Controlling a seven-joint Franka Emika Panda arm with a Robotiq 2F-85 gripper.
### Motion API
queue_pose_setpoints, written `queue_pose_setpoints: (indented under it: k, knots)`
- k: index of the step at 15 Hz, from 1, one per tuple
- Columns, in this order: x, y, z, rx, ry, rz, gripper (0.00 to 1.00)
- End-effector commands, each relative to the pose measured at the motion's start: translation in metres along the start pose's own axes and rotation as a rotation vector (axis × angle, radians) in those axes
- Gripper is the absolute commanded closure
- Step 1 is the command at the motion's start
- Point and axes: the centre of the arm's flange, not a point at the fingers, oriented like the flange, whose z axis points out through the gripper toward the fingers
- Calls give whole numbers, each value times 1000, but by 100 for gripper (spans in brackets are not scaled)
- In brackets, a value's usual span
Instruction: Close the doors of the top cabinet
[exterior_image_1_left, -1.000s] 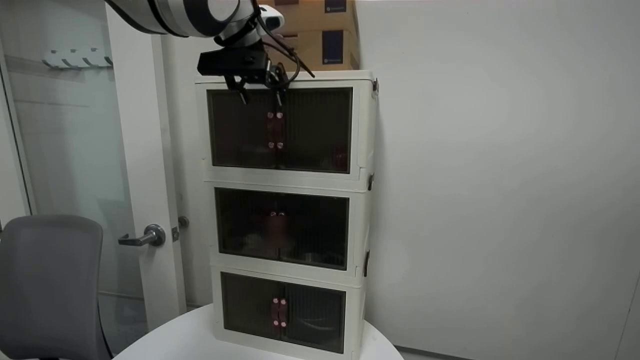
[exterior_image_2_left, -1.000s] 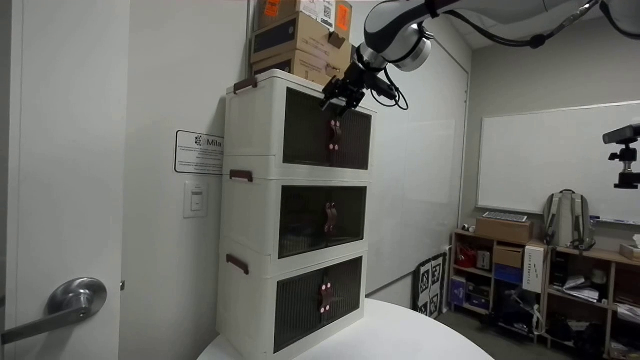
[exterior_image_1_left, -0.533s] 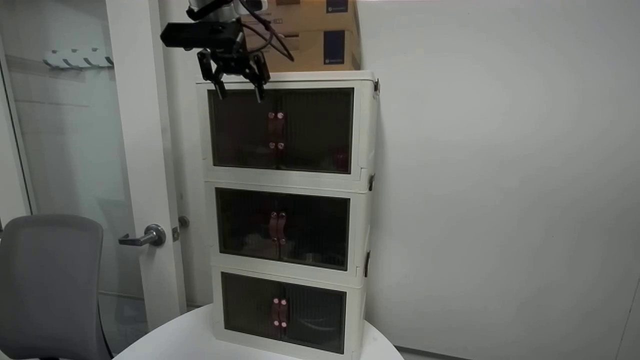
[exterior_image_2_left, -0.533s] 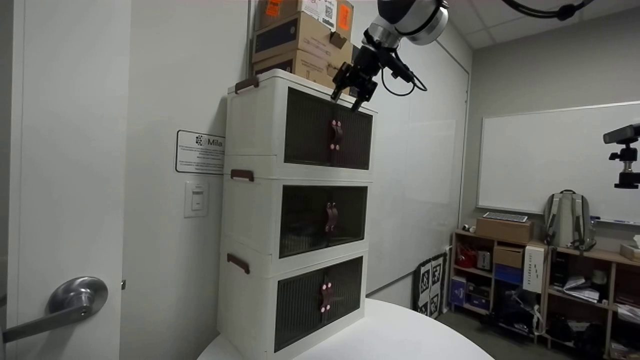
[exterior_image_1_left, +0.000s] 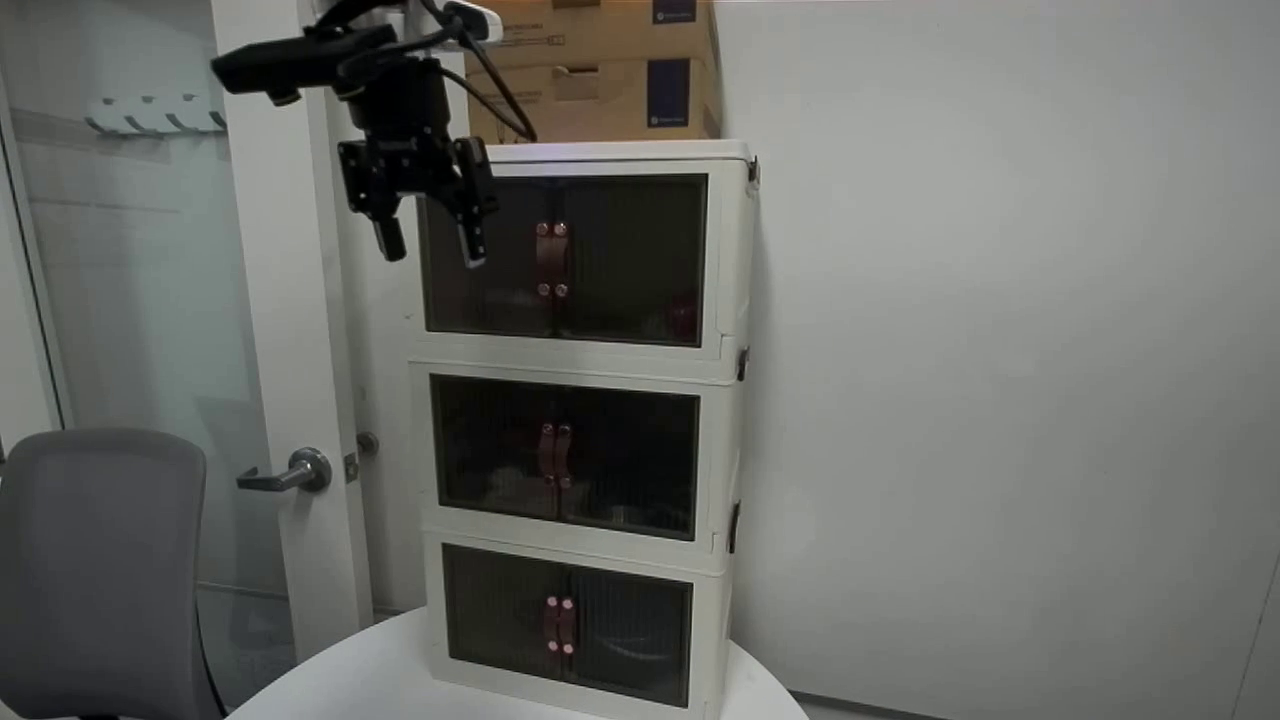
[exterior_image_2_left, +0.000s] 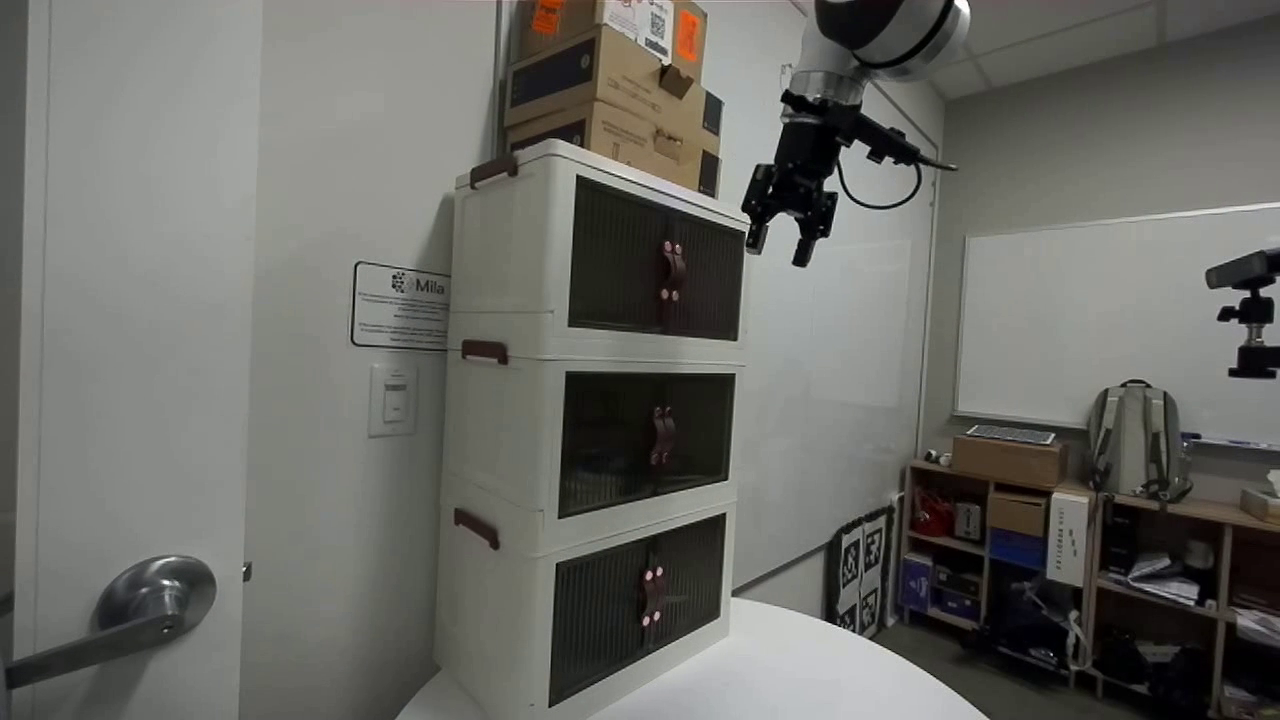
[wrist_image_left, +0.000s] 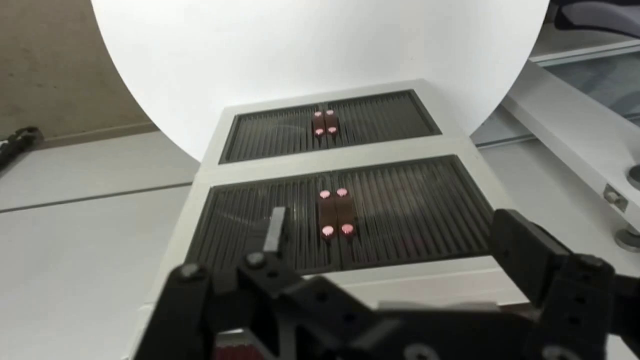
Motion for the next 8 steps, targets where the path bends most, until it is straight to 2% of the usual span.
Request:
queue_pose_setpoints:
  k: [1,4,5,8]
  knots:
    - [-73,0,-11,1,-51,-68,0]
    - [-116,-8,-19,67,-133,-221,0]
    - [-73,-8,-7,29,-105,-141,0]
    - [-100,-13,-16,54,-120,-200,0]
